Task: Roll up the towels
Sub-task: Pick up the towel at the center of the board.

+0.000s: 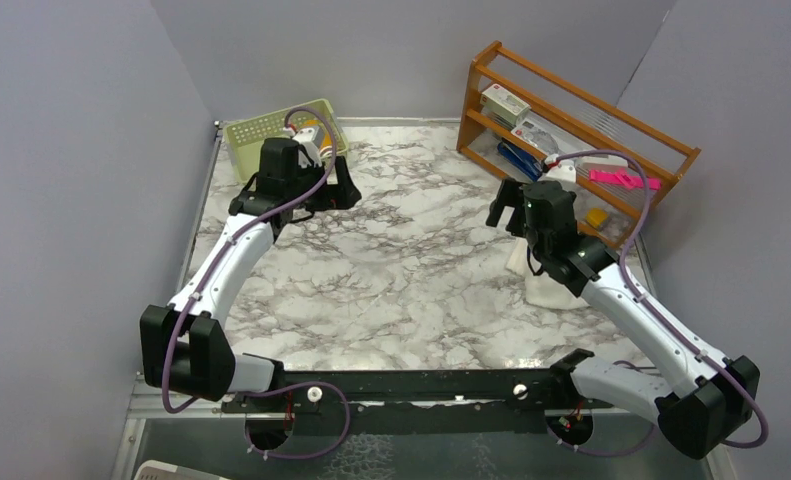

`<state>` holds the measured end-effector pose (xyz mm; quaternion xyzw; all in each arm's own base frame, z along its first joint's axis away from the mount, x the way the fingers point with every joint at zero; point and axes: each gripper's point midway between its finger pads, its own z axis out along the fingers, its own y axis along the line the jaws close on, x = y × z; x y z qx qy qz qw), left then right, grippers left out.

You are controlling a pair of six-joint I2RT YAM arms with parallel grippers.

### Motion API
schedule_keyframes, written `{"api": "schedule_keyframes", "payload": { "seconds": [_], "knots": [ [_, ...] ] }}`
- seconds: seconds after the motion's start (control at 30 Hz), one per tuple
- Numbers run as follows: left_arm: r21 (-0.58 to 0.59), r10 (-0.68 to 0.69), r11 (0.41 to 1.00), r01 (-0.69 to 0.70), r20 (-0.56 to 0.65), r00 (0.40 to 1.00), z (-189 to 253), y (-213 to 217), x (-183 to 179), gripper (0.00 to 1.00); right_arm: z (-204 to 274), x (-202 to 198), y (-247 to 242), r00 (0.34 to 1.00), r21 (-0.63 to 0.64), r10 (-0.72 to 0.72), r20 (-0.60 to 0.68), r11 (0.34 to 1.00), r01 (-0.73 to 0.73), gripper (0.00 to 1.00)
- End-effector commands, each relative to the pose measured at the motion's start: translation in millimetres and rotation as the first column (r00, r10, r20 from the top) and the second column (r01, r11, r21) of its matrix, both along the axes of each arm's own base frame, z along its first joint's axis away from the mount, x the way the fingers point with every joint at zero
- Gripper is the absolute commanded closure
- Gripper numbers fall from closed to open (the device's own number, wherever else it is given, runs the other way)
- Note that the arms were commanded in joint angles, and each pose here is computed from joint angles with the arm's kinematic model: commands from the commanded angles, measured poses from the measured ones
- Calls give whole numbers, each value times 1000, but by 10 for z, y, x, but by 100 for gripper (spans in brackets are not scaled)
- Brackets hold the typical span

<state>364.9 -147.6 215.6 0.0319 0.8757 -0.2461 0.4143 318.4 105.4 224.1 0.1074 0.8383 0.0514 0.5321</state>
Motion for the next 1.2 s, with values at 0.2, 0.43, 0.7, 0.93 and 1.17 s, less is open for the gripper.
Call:
{"api": "schedule_keyframes", "payload": {
  "seconds": [0.2, 0.43, 0.7, 0.93, 1.17],
  "knots": [
    [-70, -97, 993, 96, -8, 995, -105, -314, -259, 1, -233, -51, -200, 989, -26, -131, -74, 991, 129, 0],
    [-95, -173, 981, 168, -46, 984, -295, -553, -434, 1, -795, 98, -698, 927, 10, -234, -293, 969, 247, 0],
    [-96, -225, 971, 218, -70, 972, -404, -677, -504, 1, -1262, 183, -1202, 735, -158, -483, -476, 869, 469, 0],
    [-88, -226, 972, 218, -91, 970, -507, -654, -561, 1, -1597, 51, -1202, 665, -178, -522, -534, 838, 515, 6],
    [-80, -211, 976, 203, -112, 971, -566, -587, -636, 1, -1754, -40, -1065, 662, -96, -484, -573, 841, 532, 38]
  ]
}}
